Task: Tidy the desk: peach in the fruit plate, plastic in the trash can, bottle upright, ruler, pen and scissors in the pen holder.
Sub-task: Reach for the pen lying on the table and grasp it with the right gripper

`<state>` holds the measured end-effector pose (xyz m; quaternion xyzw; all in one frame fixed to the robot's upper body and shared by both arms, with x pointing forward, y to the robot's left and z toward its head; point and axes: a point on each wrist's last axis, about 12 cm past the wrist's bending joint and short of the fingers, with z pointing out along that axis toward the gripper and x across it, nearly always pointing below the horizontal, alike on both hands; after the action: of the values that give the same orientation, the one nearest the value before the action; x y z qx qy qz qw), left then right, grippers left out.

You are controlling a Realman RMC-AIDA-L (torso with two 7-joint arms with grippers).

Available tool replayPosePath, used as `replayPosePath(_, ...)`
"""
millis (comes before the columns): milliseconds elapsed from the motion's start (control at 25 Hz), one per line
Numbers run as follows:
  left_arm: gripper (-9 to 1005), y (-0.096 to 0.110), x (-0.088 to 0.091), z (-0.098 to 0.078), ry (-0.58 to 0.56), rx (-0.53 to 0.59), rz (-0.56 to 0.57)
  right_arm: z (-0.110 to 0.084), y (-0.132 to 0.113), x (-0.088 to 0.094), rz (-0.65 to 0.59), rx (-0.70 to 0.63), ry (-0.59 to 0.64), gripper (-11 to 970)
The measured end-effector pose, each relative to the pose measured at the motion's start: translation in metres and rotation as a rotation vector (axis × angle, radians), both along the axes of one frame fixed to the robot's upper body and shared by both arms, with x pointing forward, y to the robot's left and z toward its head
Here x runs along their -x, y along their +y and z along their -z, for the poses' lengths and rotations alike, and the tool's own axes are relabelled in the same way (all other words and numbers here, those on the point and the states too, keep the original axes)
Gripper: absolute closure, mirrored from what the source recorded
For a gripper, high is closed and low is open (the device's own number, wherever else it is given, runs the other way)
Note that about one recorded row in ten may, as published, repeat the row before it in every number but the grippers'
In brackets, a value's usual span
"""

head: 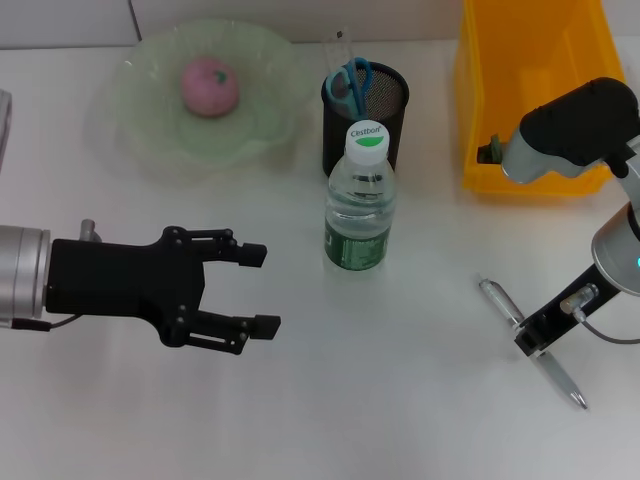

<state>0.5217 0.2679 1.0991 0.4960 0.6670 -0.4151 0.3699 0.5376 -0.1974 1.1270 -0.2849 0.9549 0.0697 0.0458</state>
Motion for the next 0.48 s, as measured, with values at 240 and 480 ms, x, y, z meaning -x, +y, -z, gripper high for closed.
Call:
replayPosePath(240, 137, 0.0004, 0.0009, 0.0006, 0.002, 0.002, -0.001, 0.0016, -0.0003, 0.0003, 0.001, 0.002, 0.007, 744)
replayPosePath(480, 137, 0.0008, 0.0016, 0.0009, 0.003, 0.003, -0.002, 0.0029, -0.0005, 0.0004, 0.002, 0.004, 0.011, 768)
